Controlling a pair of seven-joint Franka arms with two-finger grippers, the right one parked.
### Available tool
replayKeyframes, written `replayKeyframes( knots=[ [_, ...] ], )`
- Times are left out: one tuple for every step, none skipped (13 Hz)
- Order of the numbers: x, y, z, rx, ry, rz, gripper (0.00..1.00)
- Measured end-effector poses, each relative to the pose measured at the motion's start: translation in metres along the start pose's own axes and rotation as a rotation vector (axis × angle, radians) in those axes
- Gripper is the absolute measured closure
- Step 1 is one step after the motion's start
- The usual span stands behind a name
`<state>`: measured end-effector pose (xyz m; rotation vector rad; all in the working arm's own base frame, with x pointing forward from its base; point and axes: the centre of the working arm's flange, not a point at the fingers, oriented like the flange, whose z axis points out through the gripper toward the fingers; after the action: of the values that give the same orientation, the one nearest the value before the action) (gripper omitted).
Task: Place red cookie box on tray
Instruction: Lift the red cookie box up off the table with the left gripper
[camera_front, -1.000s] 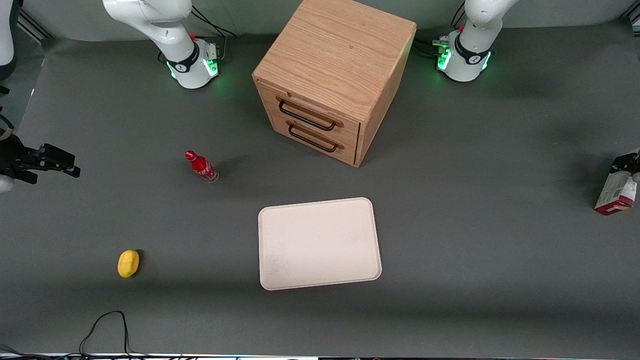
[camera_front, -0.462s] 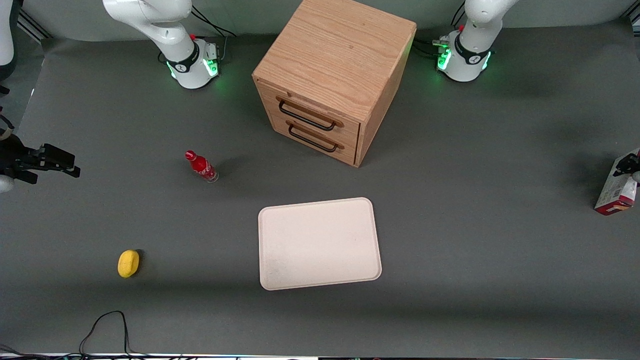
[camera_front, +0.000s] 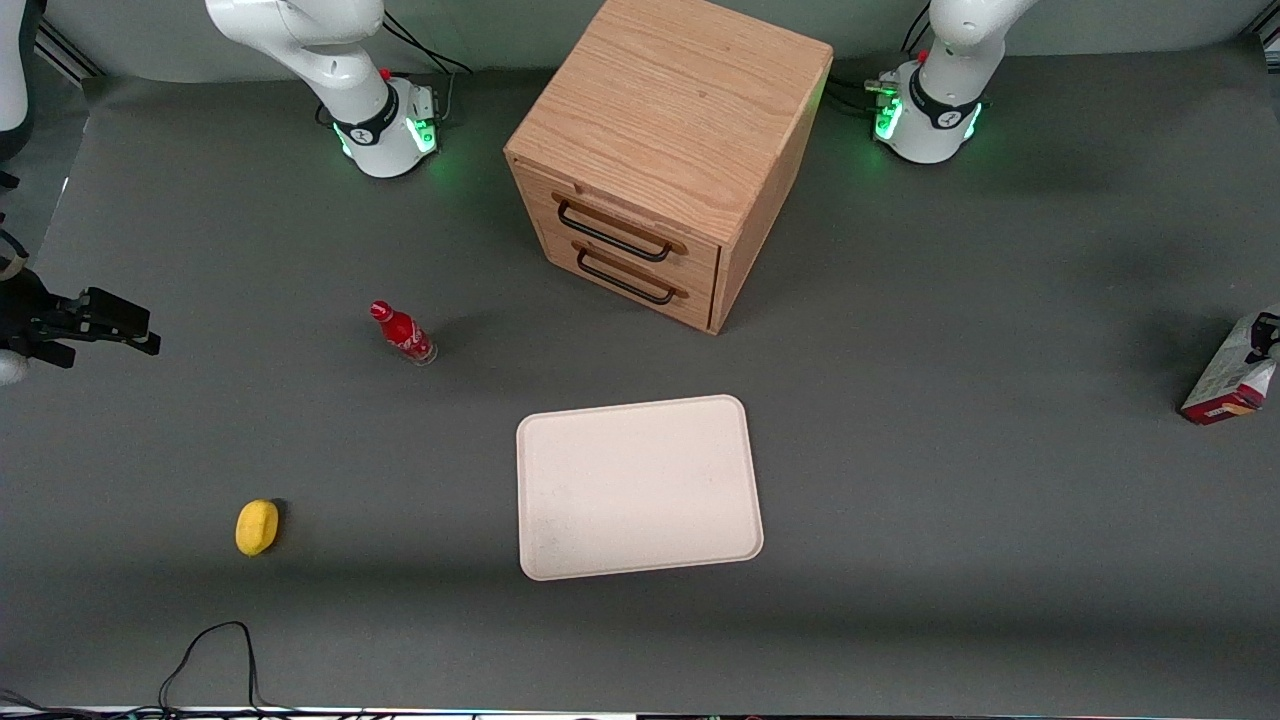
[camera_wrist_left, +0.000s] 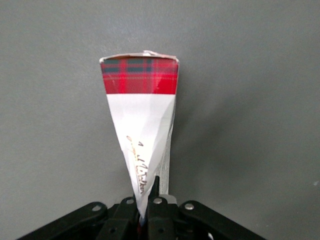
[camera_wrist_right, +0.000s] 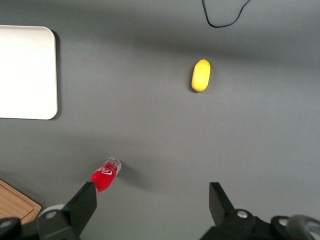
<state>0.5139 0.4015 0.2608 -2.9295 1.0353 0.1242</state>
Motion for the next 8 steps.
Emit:
replayKeyframes(
  knots=[
    [0.003, 0.002, -0.017, -0.003, -0.003, -0.004, 0.97],
    [0.01, 0.007, -0.043, -0.01, -0.011, -0.014, 0.97],
    [0.021, 0.015, -0.075, -0.01, -0.021, -0.027, 0.97],
    [0.032, 0.026, -0.111, -0.006, -0.031, -0.044, 0.97],
    [0.044, 0.039, -0.148, -0.006, -0.043, -0.062, 0.97],
    [0.053, 0.055, -0.186, -0.018, -0.061, -0.083, 0.97],
    [0.06, 0.07, -0.226, -0.035, -0.082, -0.104, 0.97],
    [0.066, 0.083, -0.266, -0.048, -0.099, -0.12, 0.97]
  ],
)
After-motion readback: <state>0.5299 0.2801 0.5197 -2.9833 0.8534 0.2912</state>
